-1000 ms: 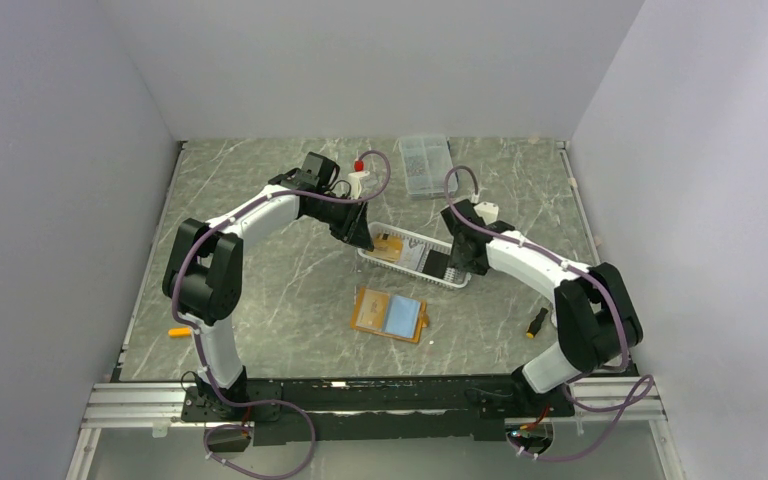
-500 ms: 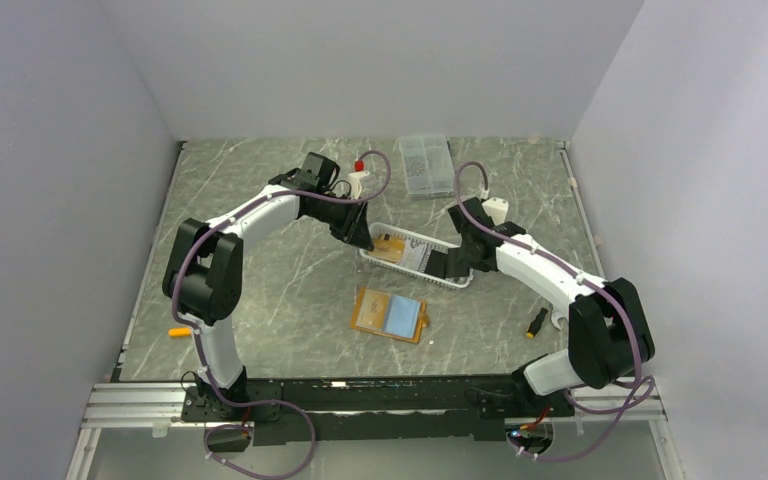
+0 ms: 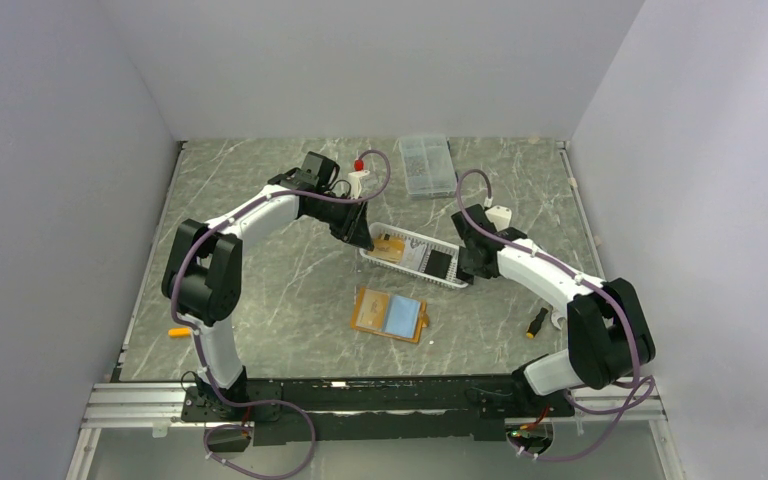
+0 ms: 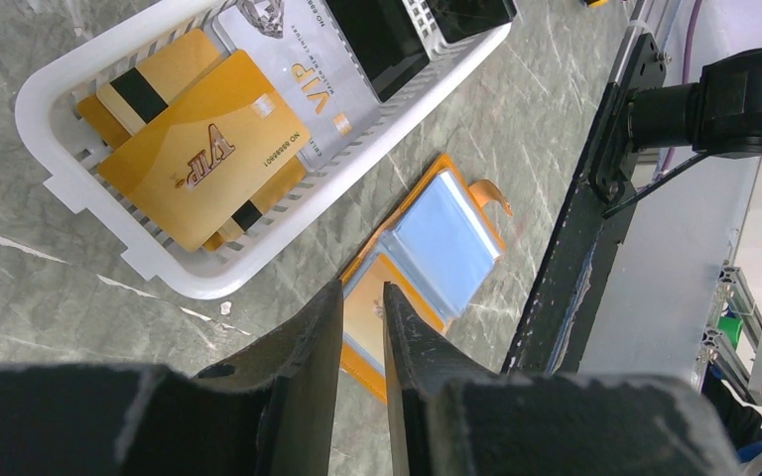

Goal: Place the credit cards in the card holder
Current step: Pick up the credit card from the storage box.

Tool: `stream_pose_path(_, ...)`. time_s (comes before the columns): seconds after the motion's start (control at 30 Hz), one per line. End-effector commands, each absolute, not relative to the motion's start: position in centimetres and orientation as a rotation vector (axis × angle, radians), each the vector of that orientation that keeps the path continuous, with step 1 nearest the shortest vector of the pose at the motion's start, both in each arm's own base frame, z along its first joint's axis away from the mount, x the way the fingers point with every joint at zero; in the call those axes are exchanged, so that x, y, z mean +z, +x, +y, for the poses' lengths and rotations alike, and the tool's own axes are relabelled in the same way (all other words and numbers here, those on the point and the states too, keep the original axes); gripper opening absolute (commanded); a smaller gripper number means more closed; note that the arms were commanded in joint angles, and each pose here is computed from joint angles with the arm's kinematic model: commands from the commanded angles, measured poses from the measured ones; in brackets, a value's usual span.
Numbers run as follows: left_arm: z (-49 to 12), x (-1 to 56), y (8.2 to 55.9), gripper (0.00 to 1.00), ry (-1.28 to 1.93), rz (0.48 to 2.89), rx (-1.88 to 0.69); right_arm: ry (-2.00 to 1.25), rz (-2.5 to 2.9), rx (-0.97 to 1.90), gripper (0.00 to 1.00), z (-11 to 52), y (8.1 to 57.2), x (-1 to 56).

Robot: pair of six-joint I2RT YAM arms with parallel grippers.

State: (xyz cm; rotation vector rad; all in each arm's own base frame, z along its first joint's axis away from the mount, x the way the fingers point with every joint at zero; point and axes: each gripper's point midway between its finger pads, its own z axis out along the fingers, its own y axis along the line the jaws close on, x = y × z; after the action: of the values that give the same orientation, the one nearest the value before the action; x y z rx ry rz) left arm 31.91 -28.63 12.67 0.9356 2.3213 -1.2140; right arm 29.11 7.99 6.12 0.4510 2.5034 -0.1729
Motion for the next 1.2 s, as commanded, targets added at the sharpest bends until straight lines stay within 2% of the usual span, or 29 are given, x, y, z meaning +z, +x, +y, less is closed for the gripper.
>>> stream_pose_path(0.0,-29.5,14.9,31.4,0.28,0.966,2.251,-1.262,0.484,2.474,-0.129,0.19,8.2,29.6,6.5)
stream_pose_path(0.07,-30.5,15.1,31.3,0.30,0.963,2.240,-1.312,0.487,2.468,-0.126,0.19,8.2,29.6,6.6)
stream_pose_path(0.17,-33.4,15.2,30.8,0.46,0.956,2.254,-1.436,0.494,2.458,-0.117,0.19,8.3,29.8,6.8)
stream_pose_path(0.23,-35.7,14.9,30.2,0.50,0.968,2.241,-1.556,0.497,2.454,-0.108,0.19,8.4,29.9,6.8)
stream_pose_path(0.47,-41.6,13.8,28.9,0.49,0.989,2.215,-1.772,0.497,2.472,-0.105,0.19,8.5,29.8,5.8)
stream_pose_path(0.63,-43.0,13.0,28.6,0.49,0.923,2.234,-1.866,0.496,2.485,-0.099,0.20,8.7,29.6,5.0)
stream_pose_path(0.83,-44.1,14.6,28.6,0.50,0.914,2.135,-1.955,0.498,2.495,-0.092,0.20,8.7,29.4,4.5)
stream_pose_path(1.17,-45.3,12.5,28.5,0.48,0.919,2.193,-1.824,0.483,2.521,-0.047,0.19,9.5,29.4,3.9)
